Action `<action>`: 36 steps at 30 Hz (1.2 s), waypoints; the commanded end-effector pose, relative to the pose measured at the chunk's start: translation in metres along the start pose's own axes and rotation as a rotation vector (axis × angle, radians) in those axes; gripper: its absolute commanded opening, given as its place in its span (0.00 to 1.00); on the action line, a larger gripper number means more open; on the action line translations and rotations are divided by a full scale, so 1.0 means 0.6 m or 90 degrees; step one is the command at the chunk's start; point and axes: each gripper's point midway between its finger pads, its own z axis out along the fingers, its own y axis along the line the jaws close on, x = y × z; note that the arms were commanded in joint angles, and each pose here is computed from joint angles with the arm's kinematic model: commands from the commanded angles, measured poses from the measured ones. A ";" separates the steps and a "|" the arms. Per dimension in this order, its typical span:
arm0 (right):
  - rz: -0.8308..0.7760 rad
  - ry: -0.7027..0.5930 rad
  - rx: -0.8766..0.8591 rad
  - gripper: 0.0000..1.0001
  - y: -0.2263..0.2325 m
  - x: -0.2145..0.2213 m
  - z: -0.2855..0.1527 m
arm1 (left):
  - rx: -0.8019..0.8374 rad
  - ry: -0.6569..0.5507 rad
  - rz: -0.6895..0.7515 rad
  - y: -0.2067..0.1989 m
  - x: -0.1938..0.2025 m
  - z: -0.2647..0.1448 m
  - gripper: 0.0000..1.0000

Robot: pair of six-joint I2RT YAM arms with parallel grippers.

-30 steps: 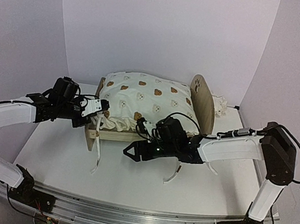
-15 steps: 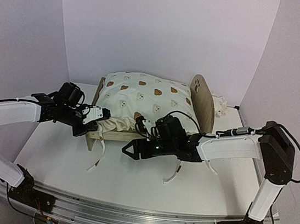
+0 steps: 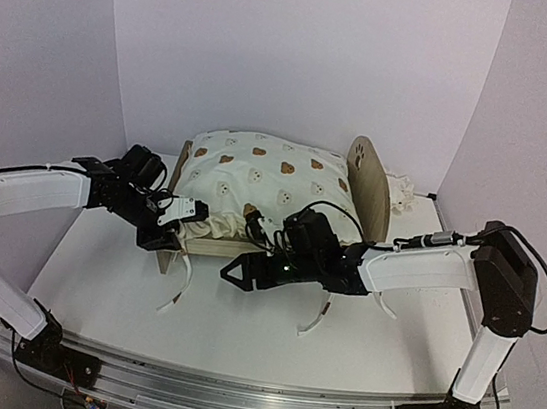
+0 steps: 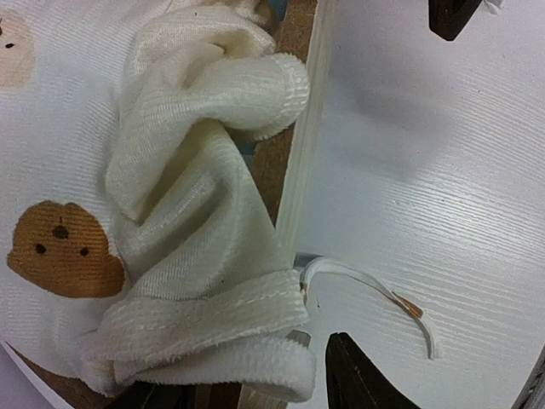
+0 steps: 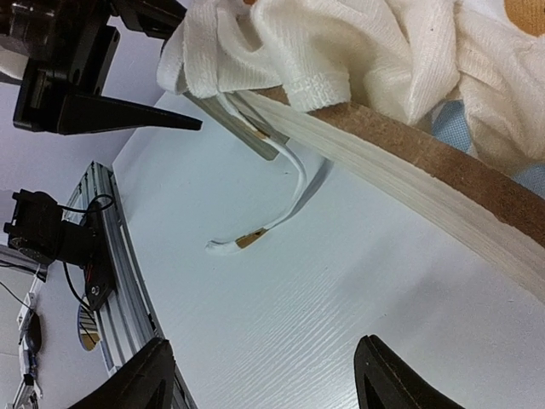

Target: Set up the pet bed

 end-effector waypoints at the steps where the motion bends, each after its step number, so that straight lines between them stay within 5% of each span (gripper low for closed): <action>1: -0.011 -0.019 -0.035 0.73 0.022 -0.026 0.004 | -0.001 0.059 0.001 0.013 0.025 0.017 0.54; 12: -0.024 -0.016 -0.040 0.73 0.023 -0.018 -0.004 | 0.038 0.086 0.001 0.007 0.035 0.057 0.53; 23: -0.013 -0.069 -0.020 0.71 0.003 -0.026 0.031 | 0.134 0.075 -0.058 -0.033 0.016 0.039 0.00; 36: 0.043 -0.171 -0.055 0.69 0.043 -0.040 0.150 | 0.155 -0.031 -0.175 0.013 -0.132 -0.060 0.00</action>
